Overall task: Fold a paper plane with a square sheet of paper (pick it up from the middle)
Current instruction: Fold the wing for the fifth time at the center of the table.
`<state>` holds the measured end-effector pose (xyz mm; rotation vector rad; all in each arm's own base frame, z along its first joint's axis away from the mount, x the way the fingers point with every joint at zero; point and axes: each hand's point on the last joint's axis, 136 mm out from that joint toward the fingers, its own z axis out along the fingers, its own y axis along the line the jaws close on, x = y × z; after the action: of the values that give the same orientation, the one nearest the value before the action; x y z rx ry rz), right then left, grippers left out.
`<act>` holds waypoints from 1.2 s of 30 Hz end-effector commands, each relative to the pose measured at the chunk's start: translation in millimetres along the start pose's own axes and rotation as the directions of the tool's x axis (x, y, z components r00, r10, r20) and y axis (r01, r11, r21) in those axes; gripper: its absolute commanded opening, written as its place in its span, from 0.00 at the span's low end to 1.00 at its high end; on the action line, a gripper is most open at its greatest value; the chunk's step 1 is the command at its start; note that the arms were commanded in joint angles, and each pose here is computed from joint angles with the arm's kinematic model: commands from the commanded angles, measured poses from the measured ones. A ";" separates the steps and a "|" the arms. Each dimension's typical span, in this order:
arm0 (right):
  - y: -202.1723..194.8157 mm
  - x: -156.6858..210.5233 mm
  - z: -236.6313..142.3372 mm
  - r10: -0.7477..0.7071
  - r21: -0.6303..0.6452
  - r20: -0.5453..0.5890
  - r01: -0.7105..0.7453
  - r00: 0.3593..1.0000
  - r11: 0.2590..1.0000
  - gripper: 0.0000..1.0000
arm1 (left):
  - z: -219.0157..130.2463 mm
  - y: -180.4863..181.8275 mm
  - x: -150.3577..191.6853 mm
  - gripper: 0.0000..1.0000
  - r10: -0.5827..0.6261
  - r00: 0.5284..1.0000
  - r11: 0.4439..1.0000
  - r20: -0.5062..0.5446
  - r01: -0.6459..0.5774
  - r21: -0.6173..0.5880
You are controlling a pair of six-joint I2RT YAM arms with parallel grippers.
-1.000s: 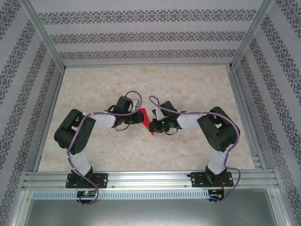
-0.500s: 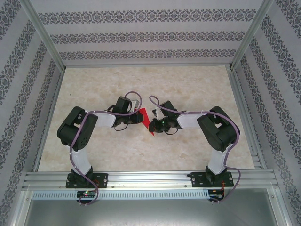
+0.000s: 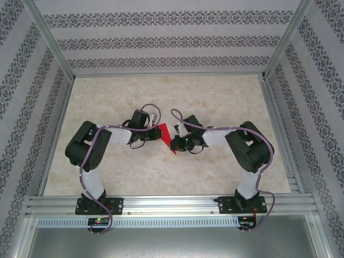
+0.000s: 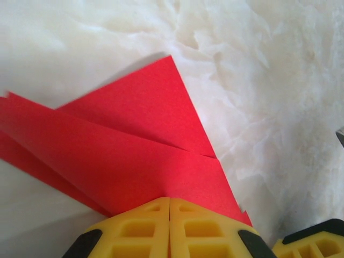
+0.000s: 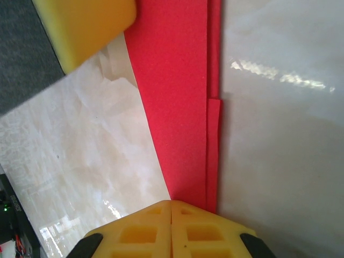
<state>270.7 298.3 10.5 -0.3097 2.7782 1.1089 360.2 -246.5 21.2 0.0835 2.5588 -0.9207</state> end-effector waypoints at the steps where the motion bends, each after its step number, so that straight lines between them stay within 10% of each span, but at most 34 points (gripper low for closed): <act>1: -68.4 61.4 5.7 0.160 0.224 -0.152 -0.124 0.975 0.967 0.08 | -3.7 41.0 -14.8 0.08 -0.054 0.998 0.991 0.036 0.058 -0.119; 24: -72.3 65.1 6.5 0.166 0.227 -0.162 -0.127 0.973 0.966 0.08 | -24.3 97.7 -55.5 0.08 -0.186 0.980 0.956 0.074 0.198 -0.218; 36: -69.2 62.4 5.9 0.164 0.215 -0.148 -0.130 0.975 0.968 0.08 | -68.1 20.9 -57.8 0.08 -0.145 0.978 0.988 0.150 0.152 -0.038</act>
<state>270.8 298.1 10.3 -0.3146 2.7694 1.1316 400.0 -169.3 54.7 -0.2156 2.5395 -0.8335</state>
